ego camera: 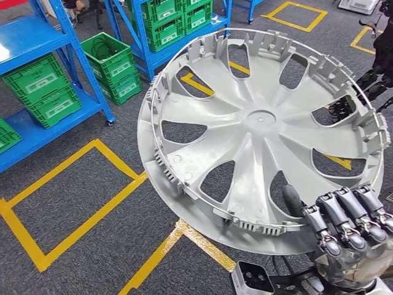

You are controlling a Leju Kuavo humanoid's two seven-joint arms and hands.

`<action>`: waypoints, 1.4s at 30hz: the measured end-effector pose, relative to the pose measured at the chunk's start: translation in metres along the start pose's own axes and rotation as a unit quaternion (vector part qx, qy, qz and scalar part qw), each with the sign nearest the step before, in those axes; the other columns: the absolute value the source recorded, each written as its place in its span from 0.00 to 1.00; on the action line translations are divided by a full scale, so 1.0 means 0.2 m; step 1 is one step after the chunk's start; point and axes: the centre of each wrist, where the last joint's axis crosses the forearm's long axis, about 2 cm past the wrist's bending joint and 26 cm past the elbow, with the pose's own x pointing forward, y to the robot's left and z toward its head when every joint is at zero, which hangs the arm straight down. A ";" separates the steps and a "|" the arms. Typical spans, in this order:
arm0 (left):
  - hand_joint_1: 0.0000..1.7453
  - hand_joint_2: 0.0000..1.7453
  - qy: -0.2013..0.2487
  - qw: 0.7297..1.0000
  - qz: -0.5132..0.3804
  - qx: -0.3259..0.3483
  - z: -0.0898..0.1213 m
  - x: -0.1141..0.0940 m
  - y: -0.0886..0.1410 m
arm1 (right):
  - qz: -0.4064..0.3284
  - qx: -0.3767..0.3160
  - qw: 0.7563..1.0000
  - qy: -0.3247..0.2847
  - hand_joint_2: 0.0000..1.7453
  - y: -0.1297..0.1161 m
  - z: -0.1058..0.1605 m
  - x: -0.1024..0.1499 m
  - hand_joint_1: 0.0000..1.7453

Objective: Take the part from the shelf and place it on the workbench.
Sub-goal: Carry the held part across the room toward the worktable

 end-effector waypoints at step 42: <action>0.00 0.00 0.004 1.000 0.002 -0.007 0.00 0.01 -0.03 | 0.007 0.005 1.000 -0.013 1.00 0.01 0.01 -0.01 1.00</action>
